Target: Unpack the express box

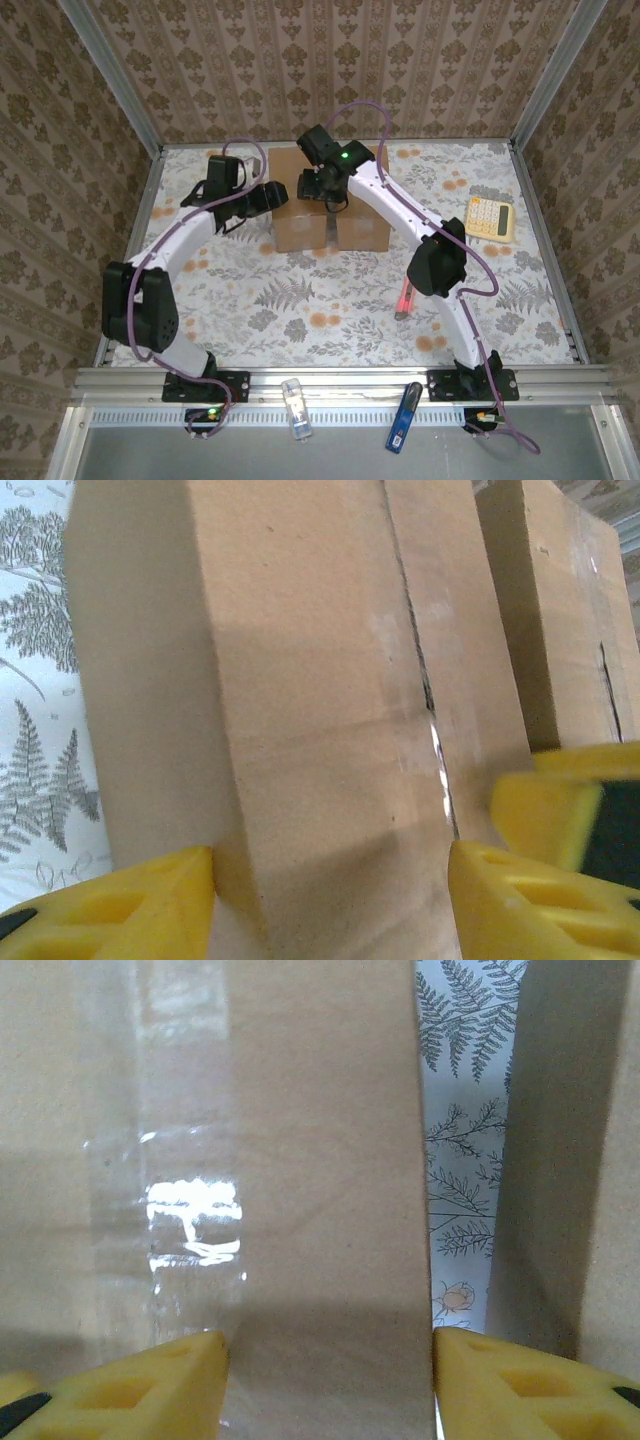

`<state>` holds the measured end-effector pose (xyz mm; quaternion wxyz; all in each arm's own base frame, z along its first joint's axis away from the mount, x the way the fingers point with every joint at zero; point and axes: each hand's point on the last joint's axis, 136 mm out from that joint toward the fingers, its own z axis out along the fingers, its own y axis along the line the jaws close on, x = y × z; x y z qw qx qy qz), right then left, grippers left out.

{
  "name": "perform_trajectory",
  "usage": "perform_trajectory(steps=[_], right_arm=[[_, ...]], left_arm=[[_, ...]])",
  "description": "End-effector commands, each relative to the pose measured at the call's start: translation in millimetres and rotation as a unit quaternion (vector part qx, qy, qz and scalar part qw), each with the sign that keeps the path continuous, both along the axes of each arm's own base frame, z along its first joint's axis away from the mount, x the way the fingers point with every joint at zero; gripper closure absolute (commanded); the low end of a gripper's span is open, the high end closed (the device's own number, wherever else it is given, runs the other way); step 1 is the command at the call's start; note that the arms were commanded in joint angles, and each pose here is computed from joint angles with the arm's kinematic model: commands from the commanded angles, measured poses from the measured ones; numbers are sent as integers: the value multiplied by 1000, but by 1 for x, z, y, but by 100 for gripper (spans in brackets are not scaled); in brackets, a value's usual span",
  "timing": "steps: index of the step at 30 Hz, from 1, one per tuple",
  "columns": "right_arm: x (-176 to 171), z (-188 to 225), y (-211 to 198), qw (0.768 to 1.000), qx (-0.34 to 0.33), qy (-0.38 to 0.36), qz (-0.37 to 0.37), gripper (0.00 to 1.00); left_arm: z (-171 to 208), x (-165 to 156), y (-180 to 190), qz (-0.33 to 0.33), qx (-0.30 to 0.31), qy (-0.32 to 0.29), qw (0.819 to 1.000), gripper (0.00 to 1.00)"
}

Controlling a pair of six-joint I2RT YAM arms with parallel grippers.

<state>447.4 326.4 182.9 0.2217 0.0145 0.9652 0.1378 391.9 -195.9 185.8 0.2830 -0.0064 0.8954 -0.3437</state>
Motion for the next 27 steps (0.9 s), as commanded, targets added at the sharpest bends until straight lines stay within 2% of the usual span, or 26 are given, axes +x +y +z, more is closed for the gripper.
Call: perform_trajectory(steps=[1,12,21,27], right_arm=[[-22,-4,35,998,24,20,45,45],[-68,1,43,997,7,17,80,46],[-103,-5,20,997,13,14,69,46],[-106,4,12,998,14,1,64,36]], left_arm=[[19,-31,-22,-42,-25,-5,999,39],[5,-84,-29,-45,-8,0,999,39],[-7,-128,-57,-74,1,7,997,39],[-3,-140,-48,-59,28,-3,998,35]])
